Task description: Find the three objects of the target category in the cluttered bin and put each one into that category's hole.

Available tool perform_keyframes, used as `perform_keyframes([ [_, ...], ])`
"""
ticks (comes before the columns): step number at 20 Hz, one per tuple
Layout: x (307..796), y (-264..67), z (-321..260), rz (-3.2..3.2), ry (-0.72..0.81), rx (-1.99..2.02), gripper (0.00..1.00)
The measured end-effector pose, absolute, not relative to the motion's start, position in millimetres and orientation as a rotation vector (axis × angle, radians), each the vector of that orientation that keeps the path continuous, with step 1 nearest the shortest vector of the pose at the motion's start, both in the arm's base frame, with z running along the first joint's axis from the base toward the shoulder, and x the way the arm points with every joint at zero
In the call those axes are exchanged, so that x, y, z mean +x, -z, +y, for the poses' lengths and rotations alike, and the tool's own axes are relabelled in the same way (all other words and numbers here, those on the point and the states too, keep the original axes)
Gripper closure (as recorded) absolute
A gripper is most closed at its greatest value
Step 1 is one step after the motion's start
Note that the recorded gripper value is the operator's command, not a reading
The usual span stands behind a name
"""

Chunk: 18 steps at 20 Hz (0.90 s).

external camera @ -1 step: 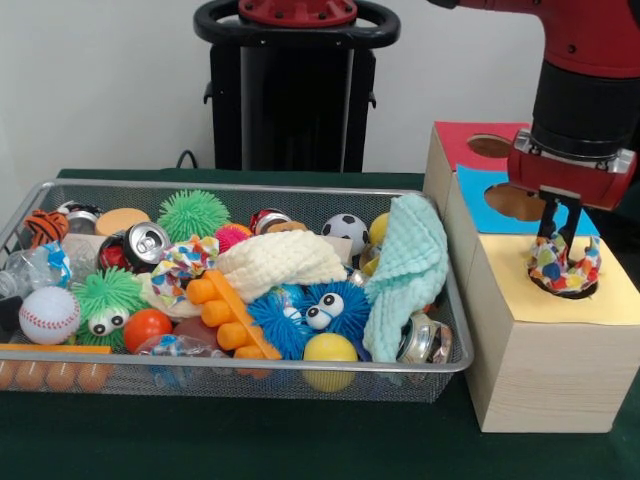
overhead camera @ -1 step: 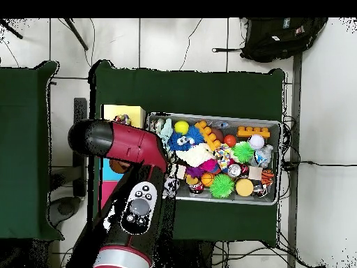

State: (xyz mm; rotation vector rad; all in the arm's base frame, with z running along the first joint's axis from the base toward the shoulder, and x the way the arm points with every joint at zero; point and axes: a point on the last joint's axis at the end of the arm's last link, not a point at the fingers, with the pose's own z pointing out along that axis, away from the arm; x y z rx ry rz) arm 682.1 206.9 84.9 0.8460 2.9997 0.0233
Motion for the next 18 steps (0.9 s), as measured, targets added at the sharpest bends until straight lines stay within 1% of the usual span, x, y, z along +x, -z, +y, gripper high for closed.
perform_keyframes([
  [12,696.2,-83.8,205.2,3.052,0.001,0.983,1.00],
  [18,700.3,-83.3,204.9,3.069,0.013,0.986,1.00],
])
